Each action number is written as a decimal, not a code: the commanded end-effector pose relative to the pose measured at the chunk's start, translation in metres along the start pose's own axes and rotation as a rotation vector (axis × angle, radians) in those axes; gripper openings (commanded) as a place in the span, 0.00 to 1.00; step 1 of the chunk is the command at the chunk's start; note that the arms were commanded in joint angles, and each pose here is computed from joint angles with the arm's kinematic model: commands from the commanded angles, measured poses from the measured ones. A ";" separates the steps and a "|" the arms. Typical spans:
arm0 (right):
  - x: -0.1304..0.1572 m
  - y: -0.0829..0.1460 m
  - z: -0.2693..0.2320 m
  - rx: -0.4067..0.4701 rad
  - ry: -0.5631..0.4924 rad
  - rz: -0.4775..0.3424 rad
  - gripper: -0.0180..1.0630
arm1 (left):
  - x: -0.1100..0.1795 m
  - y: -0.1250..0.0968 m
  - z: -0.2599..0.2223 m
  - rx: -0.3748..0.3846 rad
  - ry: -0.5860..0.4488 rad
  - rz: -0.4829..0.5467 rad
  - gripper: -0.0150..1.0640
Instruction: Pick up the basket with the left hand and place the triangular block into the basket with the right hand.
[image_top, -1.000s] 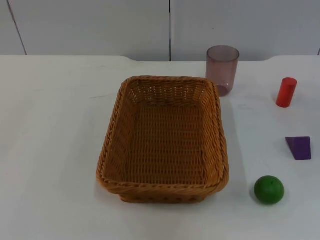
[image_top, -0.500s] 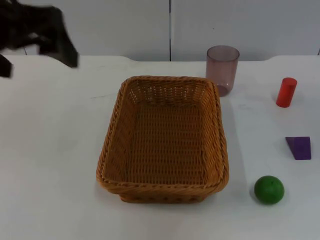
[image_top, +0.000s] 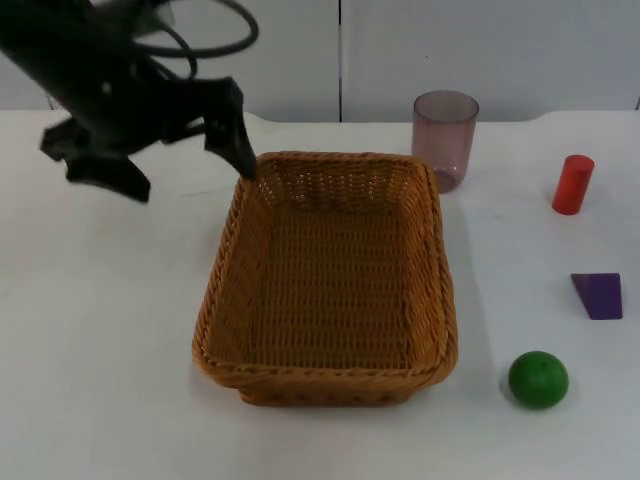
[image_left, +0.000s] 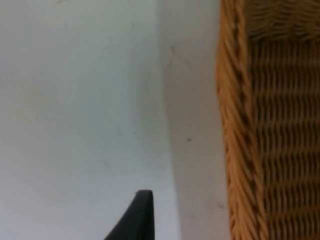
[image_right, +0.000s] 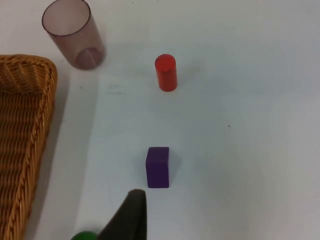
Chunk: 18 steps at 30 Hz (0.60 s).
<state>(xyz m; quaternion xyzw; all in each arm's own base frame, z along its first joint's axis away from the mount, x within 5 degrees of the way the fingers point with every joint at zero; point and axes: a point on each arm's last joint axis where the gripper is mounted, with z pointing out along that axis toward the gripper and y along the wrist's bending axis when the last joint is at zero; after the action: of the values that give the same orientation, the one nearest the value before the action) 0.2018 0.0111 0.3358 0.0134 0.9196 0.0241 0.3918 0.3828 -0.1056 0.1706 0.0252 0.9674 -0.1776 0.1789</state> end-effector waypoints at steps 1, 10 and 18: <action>-0.002 -0.001 -0.001 0.005 -0.008 -0.002 0.99 | 0.003 0.000 0.016 0.012 0.034 -0.034 0.99; -0.002 -0.001 -0.001 0.007 -0.008 -0.008 0.99 | 0.022 -0.024 0.064 -0.071 0.065 -0.003 0.99; -0.002 -0.001 -0.001 0.007 -0.009 -0.011 0.99 | 0.029 -0.016 0.082 -0.162 0.076 -0.076 0.99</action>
<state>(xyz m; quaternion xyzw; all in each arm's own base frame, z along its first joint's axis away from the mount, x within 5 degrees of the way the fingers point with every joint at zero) 0.2018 0.0110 0.3358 0.0114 0.9197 0.0225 0.3919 0.3805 -0.1472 0.0927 -0.0136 0.9856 -0.1062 0.1311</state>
